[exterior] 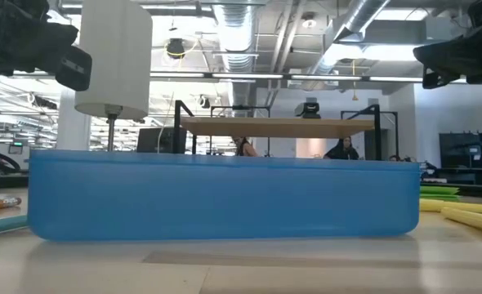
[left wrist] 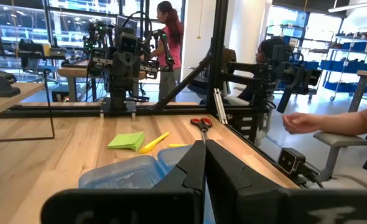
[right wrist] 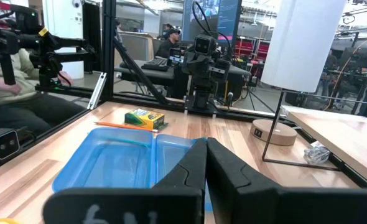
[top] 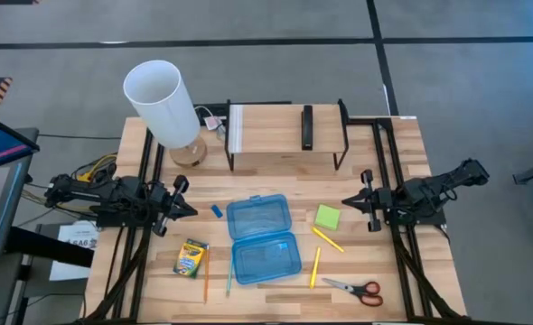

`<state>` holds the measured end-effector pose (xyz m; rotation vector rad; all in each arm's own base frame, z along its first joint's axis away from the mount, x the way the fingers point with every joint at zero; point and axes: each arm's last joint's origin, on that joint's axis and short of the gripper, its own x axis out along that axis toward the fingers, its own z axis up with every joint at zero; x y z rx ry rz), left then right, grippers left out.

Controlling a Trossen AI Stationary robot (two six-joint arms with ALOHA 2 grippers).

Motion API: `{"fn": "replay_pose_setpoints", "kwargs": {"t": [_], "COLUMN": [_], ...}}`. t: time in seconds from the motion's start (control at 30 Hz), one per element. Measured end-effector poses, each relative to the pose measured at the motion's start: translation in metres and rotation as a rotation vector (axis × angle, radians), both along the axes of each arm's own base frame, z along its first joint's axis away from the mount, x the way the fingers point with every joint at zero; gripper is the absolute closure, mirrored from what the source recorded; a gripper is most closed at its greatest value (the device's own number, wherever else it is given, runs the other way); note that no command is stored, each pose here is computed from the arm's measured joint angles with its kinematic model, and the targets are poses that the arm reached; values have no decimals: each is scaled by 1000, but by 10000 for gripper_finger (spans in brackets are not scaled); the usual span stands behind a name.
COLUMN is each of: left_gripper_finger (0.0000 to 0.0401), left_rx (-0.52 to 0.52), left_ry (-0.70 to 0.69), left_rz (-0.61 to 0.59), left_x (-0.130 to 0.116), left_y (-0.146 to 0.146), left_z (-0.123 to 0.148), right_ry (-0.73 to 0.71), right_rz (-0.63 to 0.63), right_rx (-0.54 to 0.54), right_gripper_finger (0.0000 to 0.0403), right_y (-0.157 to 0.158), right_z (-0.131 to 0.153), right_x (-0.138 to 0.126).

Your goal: Pack school essentials

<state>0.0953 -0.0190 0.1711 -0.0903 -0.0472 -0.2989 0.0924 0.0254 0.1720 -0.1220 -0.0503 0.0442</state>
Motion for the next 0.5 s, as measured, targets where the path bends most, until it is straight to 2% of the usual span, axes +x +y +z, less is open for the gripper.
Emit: {"fn": "replay_pose_setpoints", "kwargs": {"t": [0.5], "left_gripper_finger": [401], "left_rx": [0], "left_ry": [0], "left_rz": [0], "left_x": [0], "left_y": [0], "left_z": [0], "right_ry": [-4], "right_rz": [0], "right_rx": [1], "right_gripper_finger": [369], "right_y": [0], "right_z": [0], "right_x": [0]}}
